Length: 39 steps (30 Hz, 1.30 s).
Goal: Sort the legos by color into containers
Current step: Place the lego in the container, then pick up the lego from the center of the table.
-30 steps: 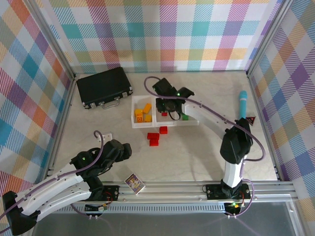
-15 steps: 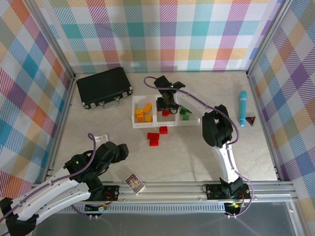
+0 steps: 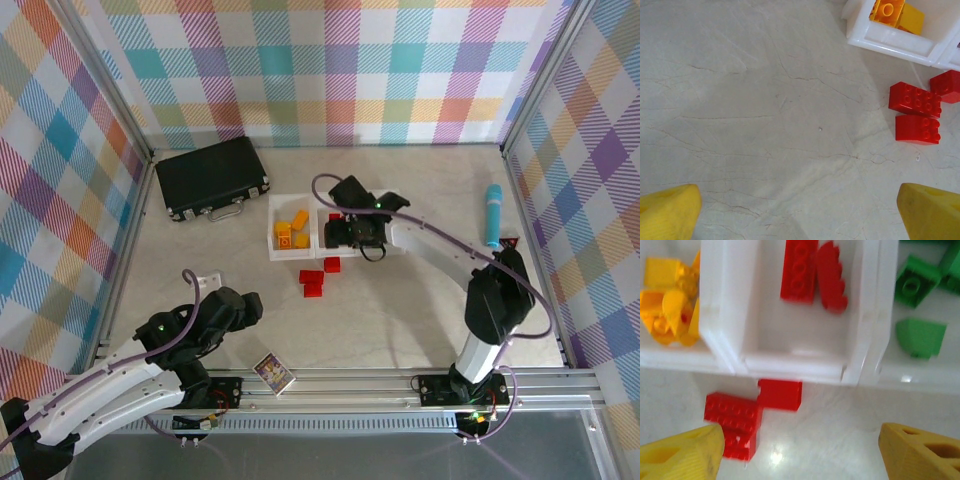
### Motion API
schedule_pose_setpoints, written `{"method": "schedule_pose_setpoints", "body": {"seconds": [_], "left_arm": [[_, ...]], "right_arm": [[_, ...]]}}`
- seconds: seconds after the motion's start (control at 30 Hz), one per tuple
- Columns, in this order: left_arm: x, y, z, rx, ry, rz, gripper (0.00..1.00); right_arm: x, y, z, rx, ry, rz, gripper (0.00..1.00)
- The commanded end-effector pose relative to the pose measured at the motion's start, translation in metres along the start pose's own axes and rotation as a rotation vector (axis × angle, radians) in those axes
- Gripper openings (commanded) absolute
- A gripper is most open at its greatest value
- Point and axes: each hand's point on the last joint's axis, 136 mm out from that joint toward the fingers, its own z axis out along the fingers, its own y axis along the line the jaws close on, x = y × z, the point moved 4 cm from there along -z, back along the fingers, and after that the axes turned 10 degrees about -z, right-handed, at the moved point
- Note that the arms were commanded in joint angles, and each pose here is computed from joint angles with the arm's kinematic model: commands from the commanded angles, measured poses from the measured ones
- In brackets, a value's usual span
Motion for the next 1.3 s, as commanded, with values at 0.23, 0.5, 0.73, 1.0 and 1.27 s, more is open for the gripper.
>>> {"method": "schedule_pose_setpoints", "body": {"seconds": [0.23,0.5,0.73,1.0,1.27], "left_arm": [[0.005,0.001,0.006,0.008,0.012,-0.009,1.00],[0.003,0.006,0.002,-0.005,0.005,-0.009,1.00],[0.004,0.008,0.002,-0.002,0.002,-0.015,1.00],[0.003,0.009,0.001,-0.007,-0.001,-0.014,1.00],[0.003,0.009,0.001,-0.009,-0.002,-0.009,1.00]], "right_arm": [[0.037,0.021,0.040,0.002,0.013,0.061,0.82],[0.037,0.025,0.073,0.045,0.065,0.026,0.84],[0.028,0.029,0.085,0.063,0.066,0.000,0.84],[0.020,0.029,0.097,0.060,0.076,0.004,0.80],[0.016,0.034,0.106,0.051,0.094,-0.023,0.72]]}}
